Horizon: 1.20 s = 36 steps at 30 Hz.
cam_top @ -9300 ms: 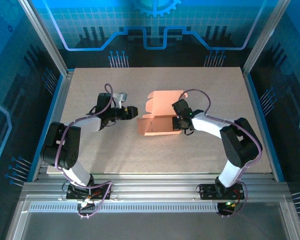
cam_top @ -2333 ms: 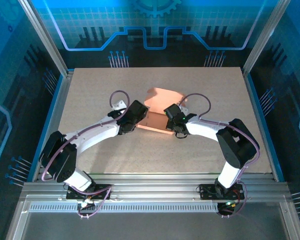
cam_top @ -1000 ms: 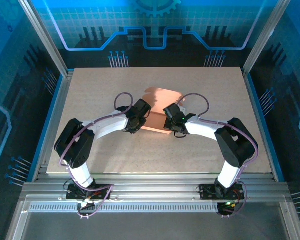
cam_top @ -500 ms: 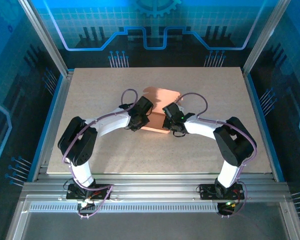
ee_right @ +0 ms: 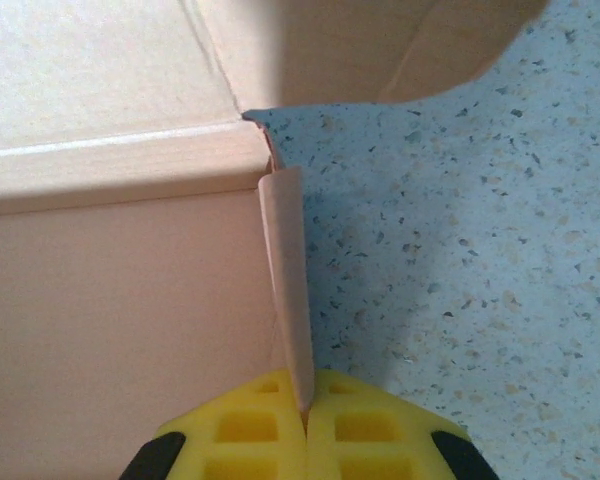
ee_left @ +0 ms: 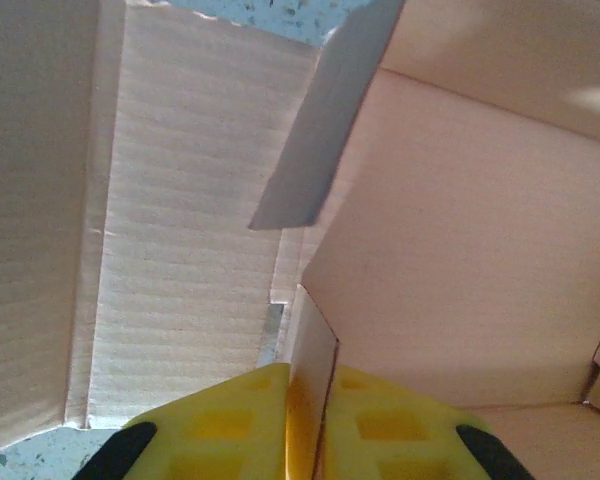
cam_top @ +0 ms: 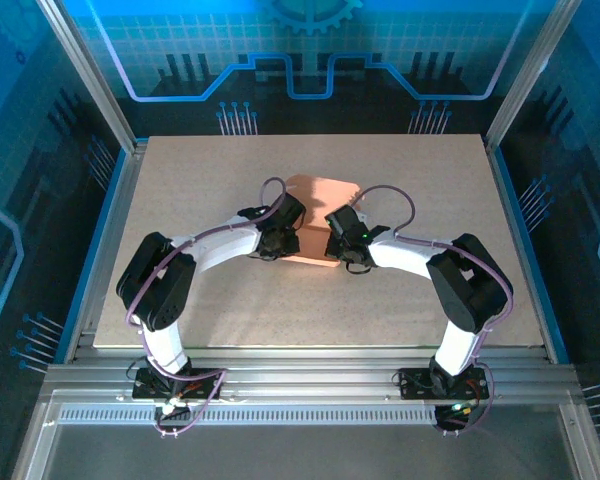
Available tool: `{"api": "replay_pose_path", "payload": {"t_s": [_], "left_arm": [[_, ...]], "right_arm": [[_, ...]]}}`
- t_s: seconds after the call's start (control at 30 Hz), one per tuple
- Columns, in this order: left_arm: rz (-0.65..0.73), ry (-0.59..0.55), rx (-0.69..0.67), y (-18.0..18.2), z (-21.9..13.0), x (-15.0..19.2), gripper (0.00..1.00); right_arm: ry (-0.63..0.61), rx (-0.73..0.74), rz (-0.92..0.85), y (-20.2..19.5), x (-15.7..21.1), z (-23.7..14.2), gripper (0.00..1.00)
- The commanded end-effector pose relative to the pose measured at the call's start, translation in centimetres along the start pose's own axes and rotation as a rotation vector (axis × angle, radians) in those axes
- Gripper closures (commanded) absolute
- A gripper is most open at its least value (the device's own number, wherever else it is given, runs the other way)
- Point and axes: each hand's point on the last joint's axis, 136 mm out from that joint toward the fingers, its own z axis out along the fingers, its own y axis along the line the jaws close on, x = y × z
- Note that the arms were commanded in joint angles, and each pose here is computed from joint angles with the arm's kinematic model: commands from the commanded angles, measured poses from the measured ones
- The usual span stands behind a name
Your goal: Fold the paper box
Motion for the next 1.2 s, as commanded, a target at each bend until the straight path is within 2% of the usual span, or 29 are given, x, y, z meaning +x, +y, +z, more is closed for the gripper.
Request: {"api": "replay_pose_path", "payload": {"t_s": [0.0,0.23,0.43,0.6,0.77,0.83,0.9,1.0,1.1,1.17], "left_arm": [[0.183,0.073,0.121,-1.8,0.1,1.7,0.88],[0.332,0.158,0.251,-3.3,0.1,3.3,0.87],[0.444,0.176,0.229,-2.7,0.2,3.7,0.86],[0.480,0.154,0.213,-2.6,0.2,3.3,0.83],[0.439,0.070,0.194,-2.6,-0.6,1.7,0.80],[0.400,0.018,0.202,-3.0,-1.8,0.5,0.74],[0.374,-0.040,0.243,-3.8,-3.4,-0.6,0.63],[0.337,-0.157,0.297,-4.6,-6.5,-2.4,0.58],[0.303,-0.274,0.311,-3.9,-9.3,-4.2,0.46],[0.271,-0.334,0.326,-3.1,-10.9,-5.0,0.42]], "right_arm": [[0.030,-0.008,-0.020,0.4,0.9,0.7,1.00],[0.027,-0.007,-0.027,0.4,0.8,0.6,1.00],[0.030,-0.009,-0.032,0.6,0.9,0.6,1.00],[0.031,-0.007,-0.034,0.6,0.8,0.6,1.00],[0.030,-0.005,-0.039,0.6,0.7,0.7,1.00],[0.026,-0.001,-0.042,0.6,0.6,0.7,1.00],[0.022,0.002,-0.046,0.5,0.4,0.7,1.00],[0.016,0.006,-0.043,0.1,0.0,0.5,1.00],[0.002,0.004,-0.034,-0.5,-0.6,0.2,1.00],[-0.007,-0.008,-0.030,-0.8,-1.1,0.0,1.00]]}}
